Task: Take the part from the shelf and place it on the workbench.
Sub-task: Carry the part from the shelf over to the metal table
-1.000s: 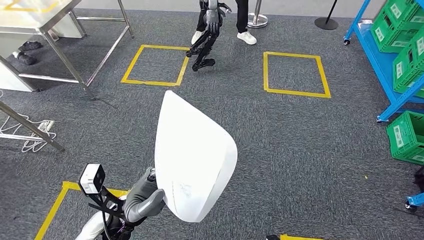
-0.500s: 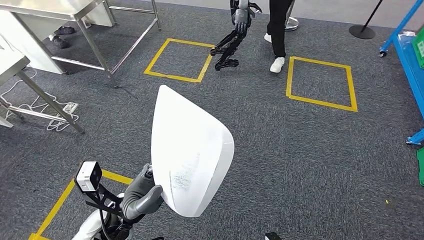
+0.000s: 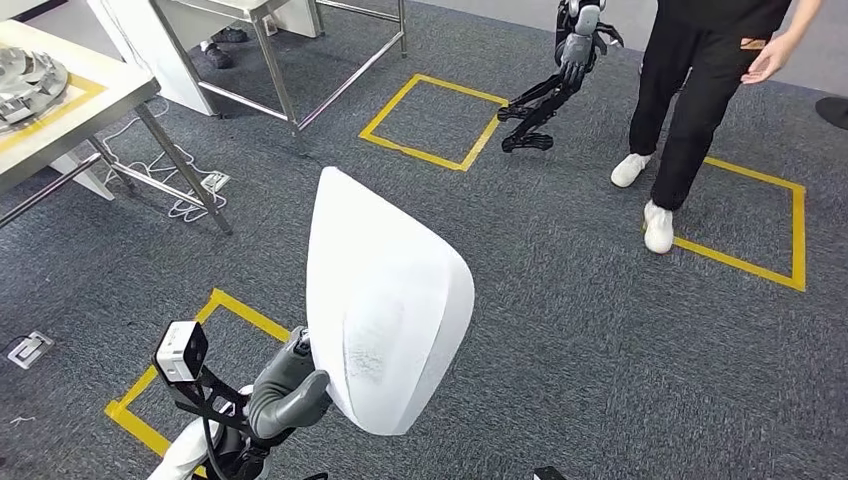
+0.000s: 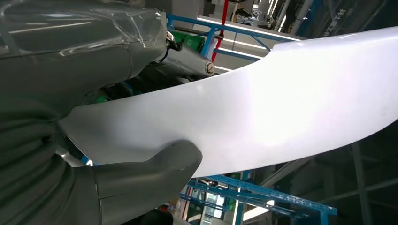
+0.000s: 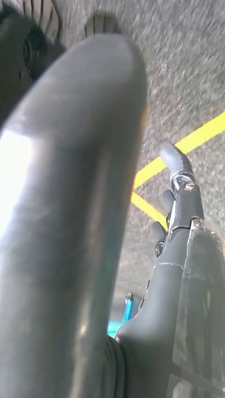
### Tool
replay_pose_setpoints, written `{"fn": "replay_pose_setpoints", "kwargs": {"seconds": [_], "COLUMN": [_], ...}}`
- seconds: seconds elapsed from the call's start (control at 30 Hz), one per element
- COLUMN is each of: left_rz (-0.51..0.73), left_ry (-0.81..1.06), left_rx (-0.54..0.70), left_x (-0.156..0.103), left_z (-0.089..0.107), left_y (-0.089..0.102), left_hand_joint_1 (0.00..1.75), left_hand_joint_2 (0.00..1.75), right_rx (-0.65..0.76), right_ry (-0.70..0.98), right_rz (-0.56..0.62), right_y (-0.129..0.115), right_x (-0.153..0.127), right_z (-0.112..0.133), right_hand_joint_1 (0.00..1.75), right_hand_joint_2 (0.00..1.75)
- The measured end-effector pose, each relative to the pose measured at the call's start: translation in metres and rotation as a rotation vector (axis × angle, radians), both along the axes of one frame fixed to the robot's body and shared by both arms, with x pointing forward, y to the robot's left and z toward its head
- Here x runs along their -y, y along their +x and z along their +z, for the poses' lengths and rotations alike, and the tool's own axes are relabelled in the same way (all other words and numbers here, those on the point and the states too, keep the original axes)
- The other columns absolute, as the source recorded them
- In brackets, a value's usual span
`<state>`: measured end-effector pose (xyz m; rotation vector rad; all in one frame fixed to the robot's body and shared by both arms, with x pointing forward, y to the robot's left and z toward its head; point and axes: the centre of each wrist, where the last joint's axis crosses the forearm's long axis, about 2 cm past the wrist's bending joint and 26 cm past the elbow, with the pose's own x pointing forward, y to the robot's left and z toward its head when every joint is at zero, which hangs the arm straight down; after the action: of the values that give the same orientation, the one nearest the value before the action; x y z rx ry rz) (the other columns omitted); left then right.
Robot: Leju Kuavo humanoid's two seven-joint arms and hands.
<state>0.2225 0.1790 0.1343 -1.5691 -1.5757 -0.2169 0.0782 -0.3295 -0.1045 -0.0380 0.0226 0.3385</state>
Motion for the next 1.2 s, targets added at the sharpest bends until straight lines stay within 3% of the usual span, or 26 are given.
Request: {"fn": "replay_pose_setpoints", "kwargs": {"seconds": [1.2], "left_rz": [0.004], "left_ry": [-0.005], "left_rx": [-0.015], "left_x": [-0.0042], "left_z": [-0.0007], "left_y": [-0.0007], "left_hand_joint_1": [1.75], "left_hand_joint_2": [1.75], "right_rx": [-0.007], "right_ry": [-0.011], "right_rz": [0.019], "right_y": [-0.0056], "right_x": [0.0057], "right_z": [-0.0004], "right_hand_joint_1": [0.00], "right_hand_joint_2": [0.00]}}
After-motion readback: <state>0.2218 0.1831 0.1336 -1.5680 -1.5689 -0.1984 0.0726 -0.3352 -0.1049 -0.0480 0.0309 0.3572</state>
